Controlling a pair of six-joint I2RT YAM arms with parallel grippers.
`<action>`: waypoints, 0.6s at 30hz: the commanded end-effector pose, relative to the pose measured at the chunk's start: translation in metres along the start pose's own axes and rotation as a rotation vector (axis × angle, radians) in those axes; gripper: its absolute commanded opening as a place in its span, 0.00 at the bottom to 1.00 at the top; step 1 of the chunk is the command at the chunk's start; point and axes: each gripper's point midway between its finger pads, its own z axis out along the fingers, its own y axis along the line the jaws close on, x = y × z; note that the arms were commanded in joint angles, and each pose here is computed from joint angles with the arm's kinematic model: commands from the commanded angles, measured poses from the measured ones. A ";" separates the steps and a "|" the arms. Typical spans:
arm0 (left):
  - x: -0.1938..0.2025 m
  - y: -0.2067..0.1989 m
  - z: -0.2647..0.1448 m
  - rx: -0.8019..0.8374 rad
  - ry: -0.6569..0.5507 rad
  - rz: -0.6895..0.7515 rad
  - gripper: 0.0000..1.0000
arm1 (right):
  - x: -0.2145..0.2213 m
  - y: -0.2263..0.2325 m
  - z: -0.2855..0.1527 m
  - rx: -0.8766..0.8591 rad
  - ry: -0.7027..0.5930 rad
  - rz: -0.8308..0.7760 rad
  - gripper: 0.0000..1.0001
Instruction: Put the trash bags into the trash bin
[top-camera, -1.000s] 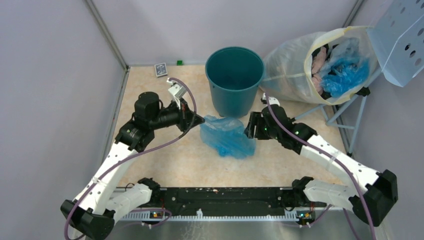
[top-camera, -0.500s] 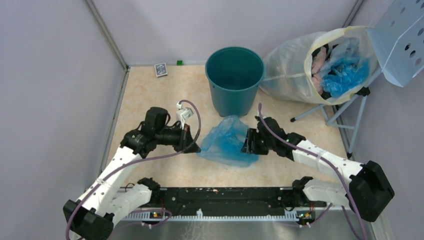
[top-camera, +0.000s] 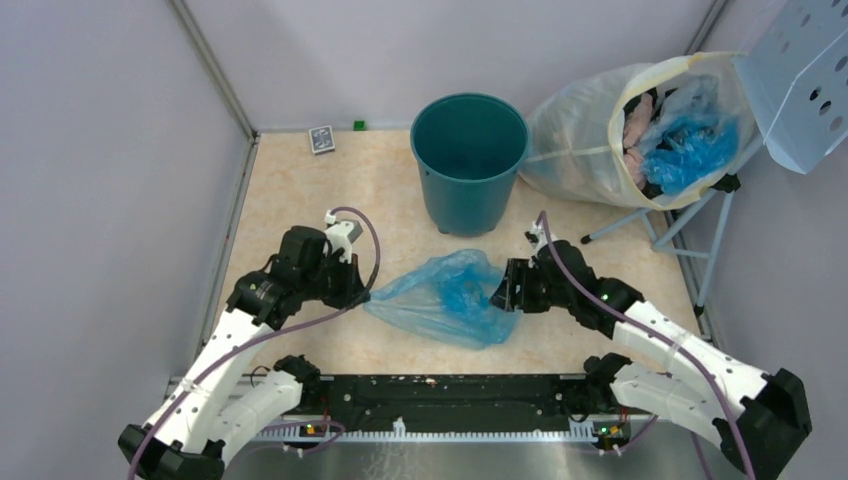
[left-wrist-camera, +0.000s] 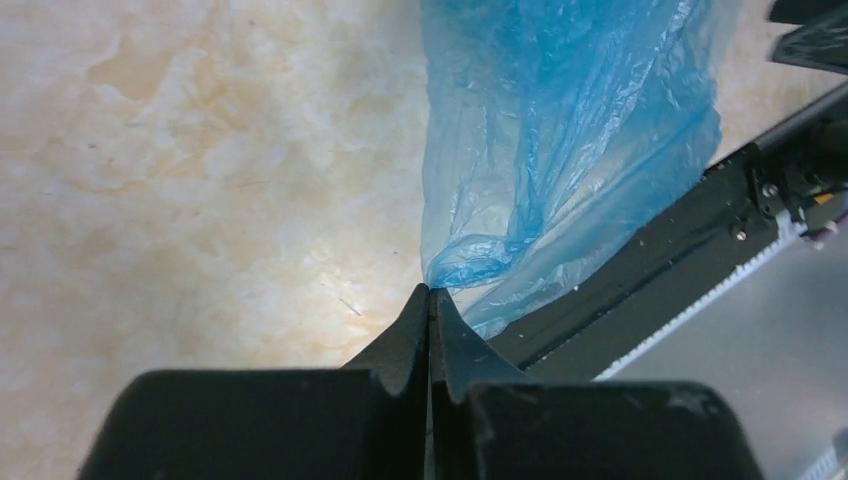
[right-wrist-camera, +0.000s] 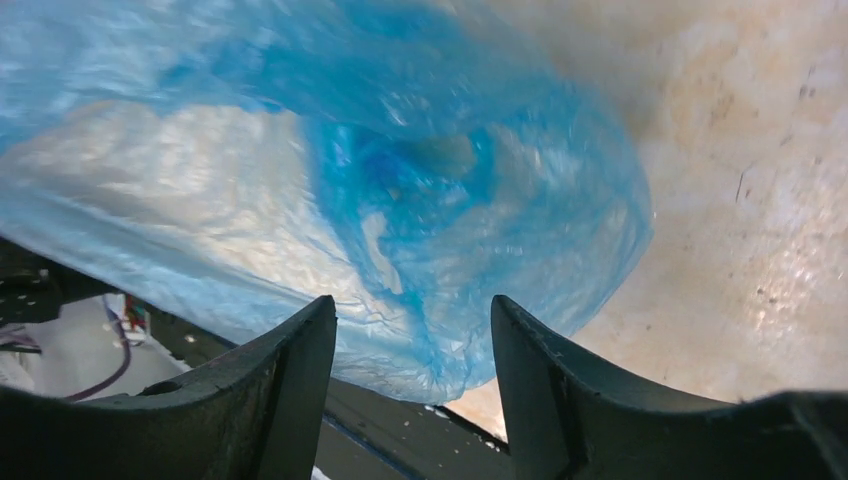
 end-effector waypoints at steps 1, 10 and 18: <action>-0.018 0.018 -0.003 -0.090 -0.046 0.020 0.00 | -0.055 0.031 -0.027 -0.110 -0.176 -0.088 0.59; -0.054 0.025 -0.001 -0.119 -0.095 0.031 0.00 | -0.099 -0.017 -0.018 -0.105 -0.172 0.121 0.59; -0.064 0.036 0.021 -0.102 -0.062 -0.086 0.00 | -0.063 -0.025 0.012 -0.251 -0.073 0.173 0.59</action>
